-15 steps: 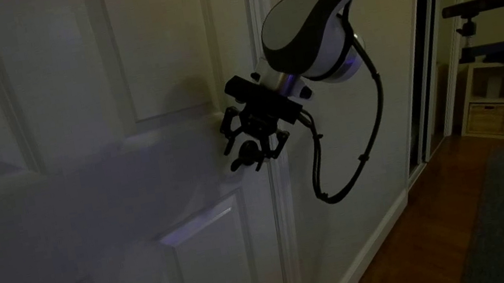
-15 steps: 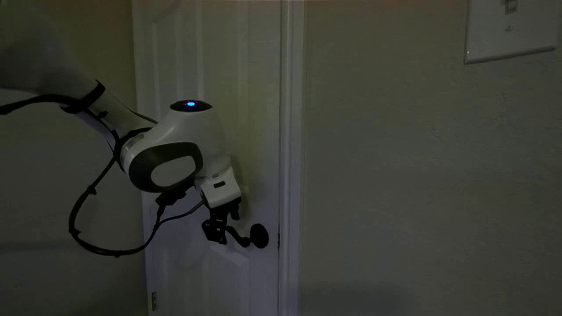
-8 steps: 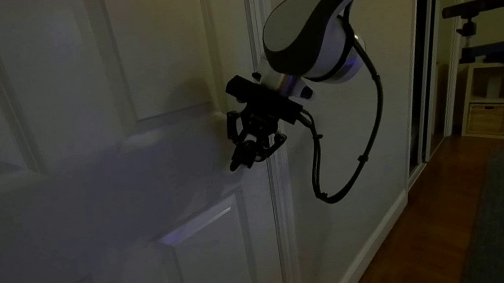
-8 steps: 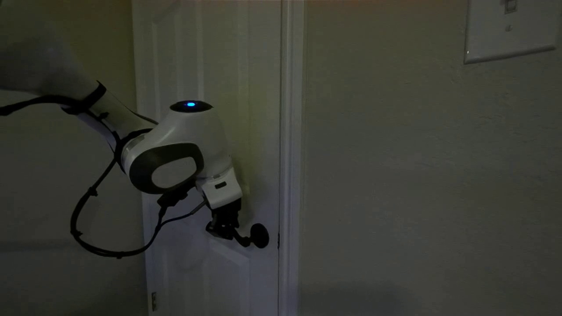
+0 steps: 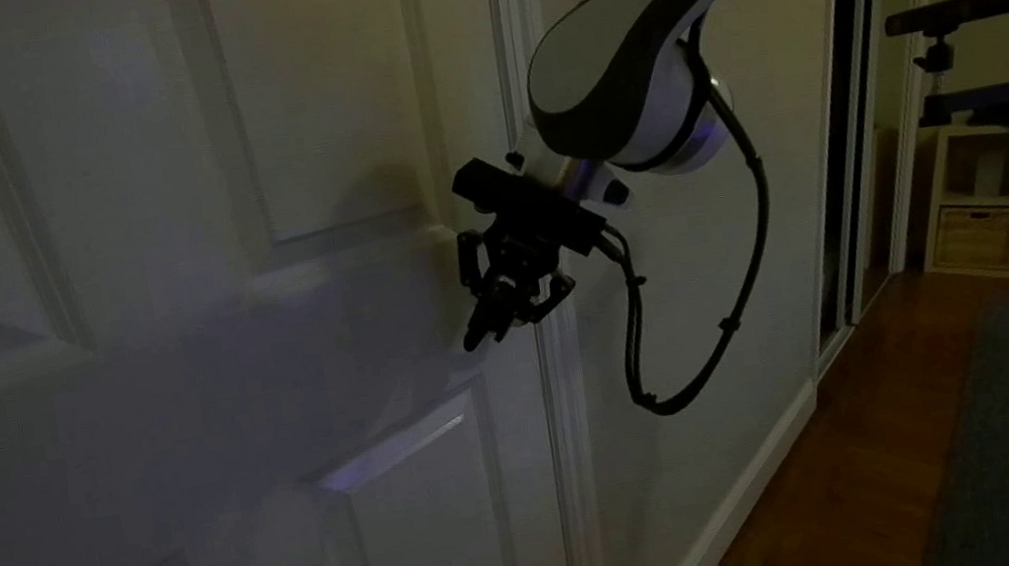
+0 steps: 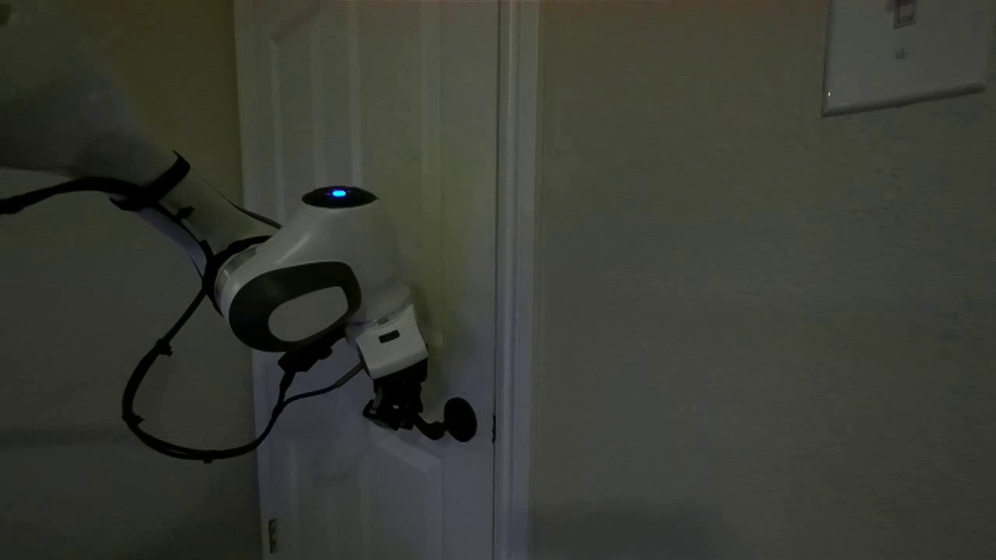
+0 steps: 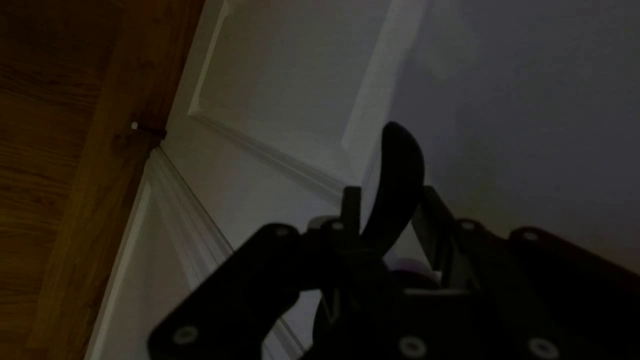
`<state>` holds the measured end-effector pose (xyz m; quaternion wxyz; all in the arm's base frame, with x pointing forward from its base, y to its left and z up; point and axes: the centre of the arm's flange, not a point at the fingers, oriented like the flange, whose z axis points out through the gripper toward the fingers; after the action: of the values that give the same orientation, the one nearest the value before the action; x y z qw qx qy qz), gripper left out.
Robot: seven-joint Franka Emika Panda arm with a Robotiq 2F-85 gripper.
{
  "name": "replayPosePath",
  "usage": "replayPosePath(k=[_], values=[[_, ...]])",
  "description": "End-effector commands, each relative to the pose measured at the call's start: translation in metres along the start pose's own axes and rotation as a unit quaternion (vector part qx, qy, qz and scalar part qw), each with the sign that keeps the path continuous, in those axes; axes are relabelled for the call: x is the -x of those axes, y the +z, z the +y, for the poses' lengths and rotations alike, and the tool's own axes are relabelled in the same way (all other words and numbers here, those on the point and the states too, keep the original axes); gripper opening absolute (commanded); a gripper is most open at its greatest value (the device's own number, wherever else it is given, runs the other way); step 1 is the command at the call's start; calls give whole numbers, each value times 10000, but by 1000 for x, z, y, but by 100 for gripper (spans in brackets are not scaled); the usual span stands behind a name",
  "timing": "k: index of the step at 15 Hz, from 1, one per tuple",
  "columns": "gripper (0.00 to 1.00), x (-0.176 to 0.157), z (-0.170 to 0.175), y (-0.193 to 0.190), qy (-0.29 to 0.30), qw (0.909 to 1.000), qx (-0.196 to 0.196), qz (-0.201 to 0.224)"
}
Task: Push the black door handle down and open the door
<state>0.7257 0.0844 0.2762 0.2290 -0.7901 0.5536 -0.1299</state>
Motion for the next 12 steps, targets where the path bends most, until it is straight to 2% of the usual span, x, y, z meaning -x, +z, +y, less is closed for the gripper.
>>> replayPosePath(k=[1,6,8,12], values=[[12,-14,26,37,-120,9998,130,13],[9,-29,57,68,-335,9986,410,85],[3,-29,65,65,-386,9981,470,94],[7,-4,72,33,-620,9972,406,-79]])
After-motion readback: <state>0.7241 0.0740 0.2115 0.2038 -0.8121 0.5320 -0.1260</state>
